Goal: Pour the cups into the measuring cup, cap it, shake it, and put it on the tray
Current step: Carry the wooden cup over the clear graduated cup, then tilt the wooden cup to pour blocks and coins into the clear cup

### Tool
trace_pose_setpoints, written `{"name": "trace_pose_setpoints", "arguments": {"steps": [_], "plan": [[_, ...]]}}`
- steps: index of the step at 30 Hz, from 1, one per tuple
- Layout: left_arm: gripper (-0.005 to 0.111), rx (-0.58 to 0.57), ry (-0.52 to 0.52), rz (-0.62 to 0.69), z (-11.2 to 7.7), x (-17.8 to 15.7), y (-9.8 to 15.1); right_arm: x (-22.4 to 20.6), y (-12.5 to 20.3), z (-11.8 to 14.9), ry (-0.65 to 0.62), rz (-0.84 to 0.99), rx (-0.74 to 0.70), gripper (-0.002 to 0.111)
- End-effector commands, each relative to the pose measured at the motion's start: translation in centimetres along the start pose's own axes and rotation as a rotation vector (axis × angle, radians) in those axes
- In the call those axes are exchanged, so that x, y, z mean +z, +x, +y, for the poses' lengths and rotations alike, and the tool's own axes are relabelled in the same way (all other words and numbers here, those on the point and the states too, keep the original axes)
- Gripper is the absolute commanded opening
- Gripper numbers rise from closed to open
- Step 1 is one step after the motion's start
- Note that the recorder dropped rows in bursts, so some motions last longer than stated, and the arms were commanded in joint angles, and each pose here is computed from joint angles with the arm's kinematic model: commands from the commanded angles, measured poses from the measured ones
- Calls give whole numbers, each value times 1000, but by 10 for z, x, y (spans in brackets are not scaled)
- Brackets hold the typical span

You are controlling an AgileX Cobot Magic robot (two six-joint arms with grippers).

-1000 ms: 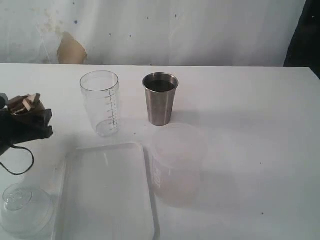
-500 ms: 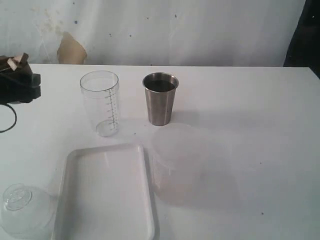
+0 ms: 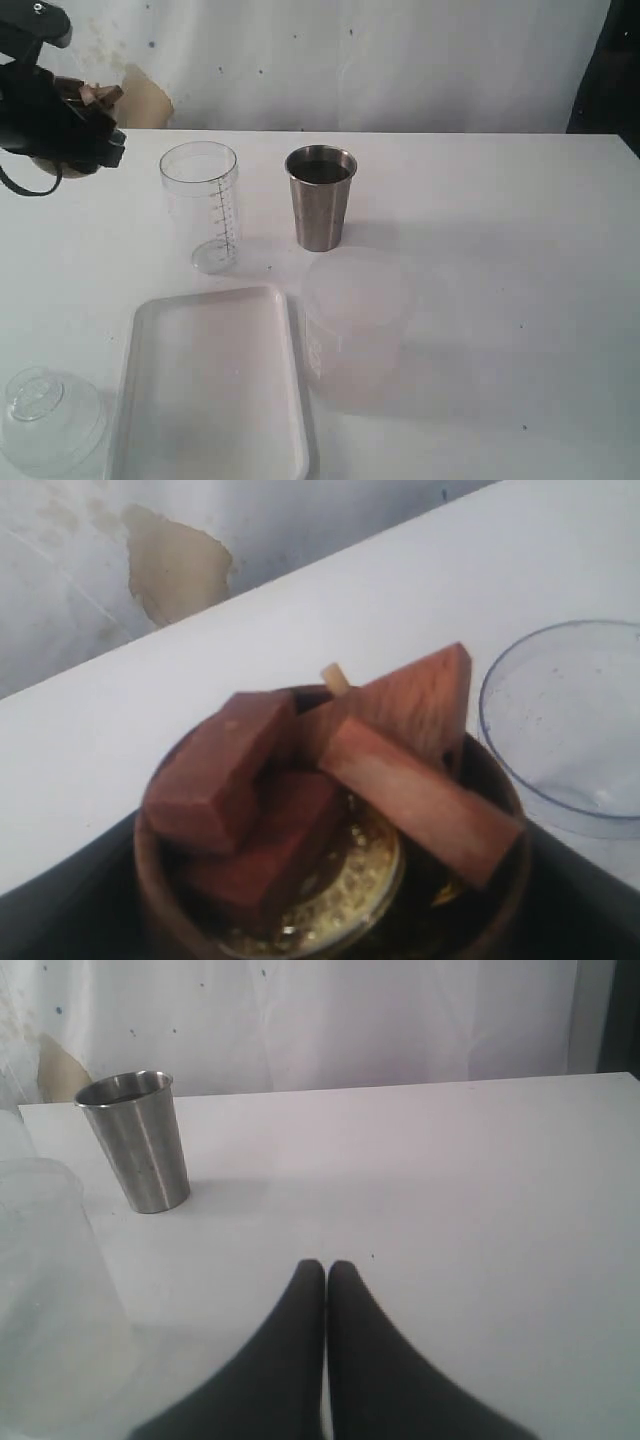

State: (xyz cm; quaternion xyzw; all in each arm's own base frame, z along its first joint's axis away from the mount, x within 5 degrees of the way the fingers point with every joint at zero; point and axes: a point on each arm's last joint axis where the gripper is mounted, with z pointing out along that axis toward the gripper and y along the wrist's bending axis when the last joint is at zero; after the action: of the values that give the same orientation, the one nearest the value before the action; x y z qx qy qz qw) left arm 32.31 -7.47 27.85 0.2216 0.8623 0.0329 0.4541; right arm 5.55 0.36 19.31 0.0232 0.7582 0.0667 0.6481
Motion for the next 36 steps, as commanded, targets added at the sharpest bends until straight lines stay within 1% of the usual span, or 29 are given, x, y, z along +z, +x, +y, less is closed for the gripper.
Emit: {"name": "trace_pose_setpoints", "arguments": {"steps": [1, 4, 5, 6, 7, 11, 16, 21, 25, 30, 32, 36], "plan": [[0, 98, -20, 77, -4, 13, -14, 0, 2, 0, -6, 1, 0, 0], [0, 159, -51, 91, -12, 19, -22, 0, 2, 0, -6, 1, 0, 0], [0, 219, -80, 120, -17, 23, -25, 0, 2, 0, -6, 1, 0, 0], [0, 246, -93, 135, -19, 26, -25, 0, 2, 0, -6, 1, 0, 0], [0, 300, -128, 160, -25, 31, -27, 0, 2, 0, -6, 1, 0, 0], [0, 447, -206, 198, -41, 40, -32, 0, 2, 0, -6, 1, 0, 0], [0, 583, -276, 196, -54, 40, -41, 0, 2, 0, -6, 1, 0, 0], [0, 683, -329, 186, -62, 35, -46, 0, 2, 0, -6, 1, 0, 0], [0, 729, -344, 167, -67, 33, -49, 0, 2, 0, -6, 1, 0, 0], [0, 843, -436, 236, -67, 39, -45, 0, 2, 0, -6, 1, 0, 0], [0, 904, -450, 263, -71, 44, -42, 0, 2, 0, -6, 1, 0, 0], [0, 971, -459, 268, -83, 52, -39, 0, 2, 0, -6, 1, 0, 0]]}}
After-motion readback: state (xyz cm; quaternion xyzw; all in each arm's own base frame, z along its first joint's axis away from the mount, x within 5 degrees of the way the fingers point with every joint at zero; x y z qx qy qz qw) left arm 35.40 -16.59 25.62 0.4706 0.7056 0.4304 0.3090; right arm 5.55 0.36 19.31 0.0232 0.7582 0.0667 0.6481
